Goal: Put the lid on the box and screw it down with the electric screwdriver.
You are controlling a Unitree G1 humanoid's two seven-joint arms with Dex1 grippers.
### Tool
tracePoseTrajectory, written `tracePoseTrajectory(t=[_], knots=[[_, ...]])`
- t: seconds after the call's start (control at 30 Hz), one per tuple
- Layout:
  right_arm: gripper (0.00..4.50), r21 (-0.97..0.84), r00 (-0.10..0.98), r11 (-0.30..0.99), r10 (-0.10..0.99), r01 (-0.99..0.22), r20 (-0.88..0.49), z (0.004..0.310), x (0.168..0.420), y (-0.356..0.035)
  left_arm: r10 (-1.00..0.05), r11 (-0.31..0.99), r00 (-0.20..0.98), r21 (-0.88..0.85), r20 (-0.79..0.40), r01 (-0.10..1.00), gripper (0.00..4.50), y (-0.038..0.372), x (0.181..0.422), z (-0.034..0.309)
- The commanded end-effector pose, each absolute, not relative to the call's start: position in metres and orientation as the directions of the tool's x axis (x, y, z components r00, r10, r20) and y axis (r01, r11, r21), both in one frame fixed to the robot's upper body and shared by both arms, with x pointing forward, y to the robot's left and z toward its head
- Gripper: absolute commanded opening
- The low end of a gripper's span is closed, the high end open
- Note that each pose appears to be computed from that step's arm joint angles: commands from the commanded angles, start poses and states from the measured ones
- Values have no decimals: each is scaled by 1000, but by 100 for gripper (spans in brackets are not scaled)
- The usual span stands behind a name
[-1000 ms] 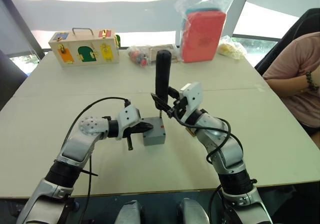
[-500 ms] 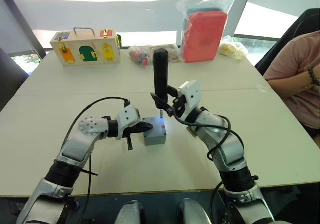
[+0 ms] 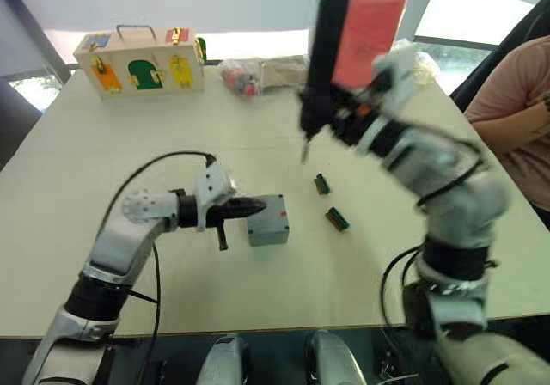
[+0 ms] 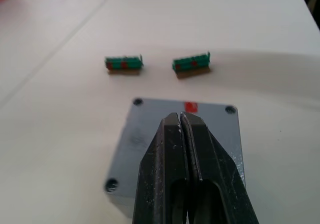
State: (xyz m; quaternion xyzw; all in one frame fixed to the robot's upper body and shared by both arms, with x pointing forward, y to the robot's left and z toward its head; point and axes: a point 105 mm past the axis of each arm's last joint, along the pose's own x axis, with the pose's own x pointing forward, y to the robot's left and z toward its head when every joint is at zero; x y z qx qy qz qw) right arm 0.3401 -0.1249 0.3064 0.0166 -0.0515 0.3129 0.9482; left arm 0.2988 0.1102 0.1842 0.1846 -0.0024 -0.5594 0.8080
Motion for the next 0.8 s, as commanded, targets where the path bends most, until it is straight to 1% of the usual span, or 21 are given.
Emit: tracePoseTrajectory(t=[0.03, 0.07, 0.13, 0.2, 0.23, 0.3, 0.37, 0.57, 0.7, 0.77, 0.8], knots=[[188, 44, 824, 835, 549, -549, -144, 285, 340, -155, -912, 294, 369, 339, -180, 893, 0, 116, 288, 204], [188, 46, 821, 852, 515, -521, -246, 273, 341, -167, -909, 293, 373, 349, -188, 890, 0, 122, 286, 206], [188, 40, 805, 881, 448, -471, -389, 256, 342, -187, -903, 289, 377, 360, -204, 887, 0, 130, 281, 210], [188, 72, 767, 924, 353, -376, -536, 232, 346, -213, -897, 290, 383, 363, -218, 886, 0, 140, 275, 214], [188, 57, 747, 939, 306, -340, -589, 222, 348, -225, -894, 293, 389, 365, -224, 884, 0, 144, 272, 216], [188, 88, 697, 951, 278, -296, -661, 205, 350, -241, -894, 291, 386, 361, -227, 886, 0, 144, 267, 217], [188, 97, 675, 957, 263, -274, -689, 194, 355, -249, -897, 290, 381, 354, -223, 889, 0, 142, 263, 218], [188, 119, 607, 966, 236, -227, -758, 164, 367, -255, -895, 313, 396, 346, -204, 884, 0, 139, 259, 217], [188, 120, 604, 967, 235, -224, -762, 152, 376, -255, -890, 325, 410, 353, -200, 877, 0, 137, 258, 218], [281, 132, 613, 962, 254, -238, -748, 155, 379, -252, -887, 332, 417, 352, -198, 875, 0, 137, 259, 220], [300, 133, 617, 960, 261, -246, -742, 157, 380, -251, -887, 335, 419, 350, -197, 875, 0, 137, 259, 220]])
